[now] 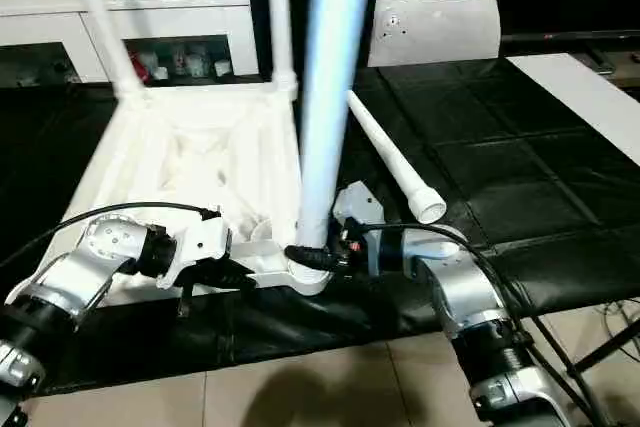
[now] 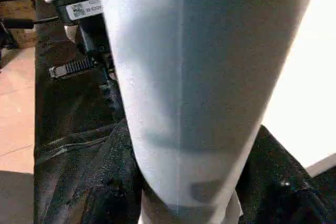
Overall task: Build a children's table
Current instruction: Insert table leg to table base, then rotate leg to tighten
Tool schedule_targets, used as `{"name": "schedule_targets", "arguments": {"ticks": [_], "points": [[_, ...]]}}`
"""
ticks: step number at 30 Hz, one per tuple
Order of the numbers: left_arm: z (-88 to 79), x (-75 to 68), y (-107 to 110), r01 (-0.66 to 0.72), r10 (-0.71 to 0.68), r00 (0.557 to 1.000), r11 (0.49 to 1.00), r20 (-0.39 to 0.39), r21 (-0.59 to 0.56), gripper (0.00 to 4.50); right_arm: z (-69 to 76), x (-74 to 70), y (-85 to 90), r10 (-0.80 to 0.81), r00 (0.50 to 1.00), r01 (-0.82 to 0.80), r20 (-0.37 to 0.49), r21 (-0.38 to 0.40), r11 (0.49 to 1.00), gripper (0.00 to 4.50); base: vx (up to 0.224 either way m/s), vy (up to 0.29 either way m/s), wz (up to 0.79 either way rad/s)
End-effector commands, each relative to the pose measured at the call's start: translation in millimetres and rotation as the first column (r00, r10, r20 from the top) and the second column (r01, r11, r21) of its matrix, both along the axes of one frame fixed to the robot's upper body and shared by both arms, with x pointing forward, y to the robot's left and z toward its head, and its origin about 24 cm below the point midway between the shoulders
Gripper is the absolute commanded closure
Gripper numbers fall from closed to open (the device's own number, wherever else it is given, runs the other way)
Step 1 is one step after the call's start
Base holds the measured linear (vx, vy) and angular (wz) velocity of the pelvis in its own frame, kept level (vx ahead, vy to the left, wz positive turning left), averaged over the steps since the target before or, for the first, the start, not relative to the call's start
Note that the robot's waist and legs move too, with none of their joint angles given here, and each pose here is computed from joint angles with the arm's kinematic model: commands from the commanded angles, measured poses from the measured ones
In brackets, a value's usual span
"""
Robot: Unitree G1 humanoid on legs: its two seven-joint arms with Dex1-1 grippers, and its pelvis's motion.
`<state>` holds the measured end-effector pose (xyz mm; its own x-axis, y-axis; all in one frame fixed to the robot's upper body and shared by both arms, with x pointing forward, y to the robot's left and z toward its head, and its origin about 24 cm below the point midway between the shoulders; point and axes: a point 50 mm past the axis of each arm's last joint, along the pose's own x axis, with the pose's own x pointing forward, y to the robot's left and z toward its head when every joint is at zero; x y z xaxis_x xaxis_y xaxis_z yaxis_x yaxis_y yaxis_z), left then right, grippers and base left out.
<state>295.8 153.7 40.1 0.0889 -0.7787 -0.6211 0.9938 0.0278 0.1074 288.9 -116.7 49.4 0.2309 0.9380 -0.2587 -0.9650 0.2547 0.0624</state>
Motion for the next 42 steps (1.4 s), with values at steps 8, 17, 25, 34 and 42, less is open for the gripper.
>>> {"name": "schedule_targets", "arguments": {"ticks": [8,17,25,34,42], "points": [[10.6,5.4,8,-0.130,0.131,0.990,0.991,0.047,-0.028,4.50,-44.1,-18.7,21.5,-0.018,0.987,0.007,-0.160,-0.071,0.997,2.59,0.000,0.000,0.00],[19.2,-7.9,7,-0.387,0.395,0.918,0.910,0.027,-0.147,4.50,-42.1,1.6,30.0,-0.325,0.938,0.325,-0.120,-0.027,0.945,2.59,-0.018,0.004,-0.02],[21.7,-23.9,-51,-0.521,0.518,0.852,0.823,-0.075,-0.227,4.50,-38.8,28.0,60.0,-0.524,0.839,0.521,-0.146,-0.056,0.852,2.59,0.015,-0.001,-0.21],[20.9,-10.7,-53,-0.578,0.588,0.808,0.802,0.034,-0.149,4.50,-41.6,34.5,68.6,-0.567,0.805,0.557,-0.174,-0.104,0.824,2.59,0.000,0.000,0.00],[22.9,-7.2,-40,-0.600,0.612,0.790,0.783,0.034,-0.167,4.50,-42.9,37.0,70.5,-0.572,0.800,0.561,-0.183,-0.114,0.820,2.03,0.000,0.000,0.00]]}}
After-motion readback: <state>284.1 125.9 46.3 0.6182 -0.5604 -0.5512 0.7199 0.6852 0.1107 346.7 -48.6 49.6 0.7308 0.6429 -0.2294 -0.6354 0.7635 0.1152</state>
